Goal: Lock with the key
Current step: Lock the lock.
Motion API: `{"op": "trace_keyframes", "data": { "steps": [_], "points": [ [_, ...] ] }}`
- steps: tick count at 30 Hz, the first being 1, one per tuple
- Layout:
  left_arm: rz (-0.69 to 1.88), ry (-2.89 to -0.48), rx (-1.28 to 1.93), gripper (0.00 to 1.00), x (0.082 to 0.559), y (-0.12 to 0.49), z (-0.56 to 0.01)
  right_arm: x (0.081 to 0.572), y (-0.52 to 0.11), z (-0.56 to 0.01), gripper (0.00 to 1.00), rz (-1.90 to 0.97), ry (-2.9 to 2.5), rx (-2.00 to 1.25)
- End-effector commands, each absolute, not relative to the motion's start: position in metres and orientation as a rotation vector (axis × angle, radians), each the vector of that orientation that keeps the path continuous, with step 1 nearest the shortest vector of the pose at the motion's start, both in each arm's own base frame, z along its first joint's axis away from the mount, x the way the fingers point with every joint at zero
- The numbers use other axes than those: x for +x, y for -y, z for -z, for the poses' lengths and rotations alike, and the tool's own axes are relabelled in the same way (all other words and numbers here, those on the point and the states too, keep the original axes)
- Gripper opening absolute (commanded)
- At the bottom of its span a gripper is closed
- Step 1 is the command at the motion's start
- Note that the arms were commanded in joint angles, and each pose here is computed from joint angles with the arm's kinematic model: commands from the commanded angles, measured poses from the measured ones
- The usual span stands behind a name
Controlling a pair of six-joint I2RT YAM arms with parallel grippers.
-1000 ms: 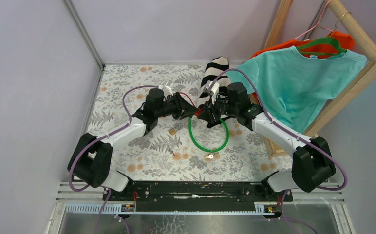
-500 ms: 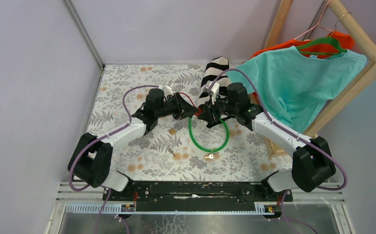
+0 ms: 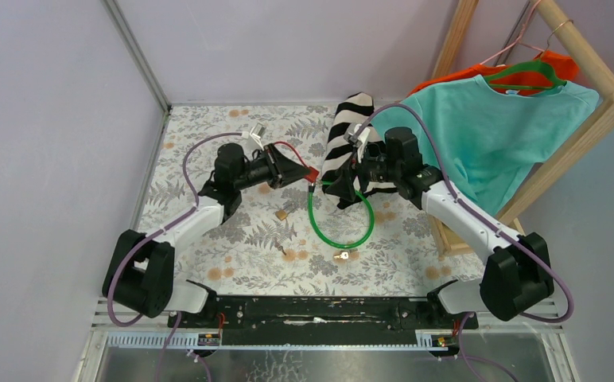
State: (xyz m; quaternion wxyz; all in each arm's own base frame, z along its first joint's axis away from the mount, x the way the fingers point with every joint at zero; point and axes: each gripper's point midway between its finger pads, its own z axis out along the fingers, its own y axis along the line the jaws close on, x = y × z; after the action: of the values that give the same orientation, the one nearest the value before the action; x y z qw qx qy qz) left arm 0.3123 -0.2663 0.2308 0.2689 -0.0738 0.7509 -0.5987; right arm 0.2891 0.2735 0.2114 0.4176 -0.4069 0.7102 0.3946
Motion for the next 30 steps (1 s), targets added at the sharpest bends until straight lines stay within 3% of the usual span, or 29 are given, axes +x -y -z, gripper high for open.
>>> {"op": "trace_keyframes", "data": {
  "steps": [1,14,21,30],
  "points": [
    [1.723,-1.825,0.057,0.00,0.289,0.269,-0.275,0.272,-0.282,-0.262,0.74,-1.130,-1.687,-1.012],
    [1.812,-1.627,0.416,0.00,0.240,0.274,-0.299,0.229,-0.294,-0.286,0.69,-1.500,-1.638,-1.046],
    [1.834,-1.554,0.498,0.00,0.228,0.278,-0.310,0.215,-0.296,-0.286,0.54,-1.659,-1.611,-1.044],
    [1.830,-1.530,0.515,0.00,0.227,0.278,-0.314,0.205,-0.293,-0.280,0.49,-1.698,-1.598,-1.076]
  ]
}}
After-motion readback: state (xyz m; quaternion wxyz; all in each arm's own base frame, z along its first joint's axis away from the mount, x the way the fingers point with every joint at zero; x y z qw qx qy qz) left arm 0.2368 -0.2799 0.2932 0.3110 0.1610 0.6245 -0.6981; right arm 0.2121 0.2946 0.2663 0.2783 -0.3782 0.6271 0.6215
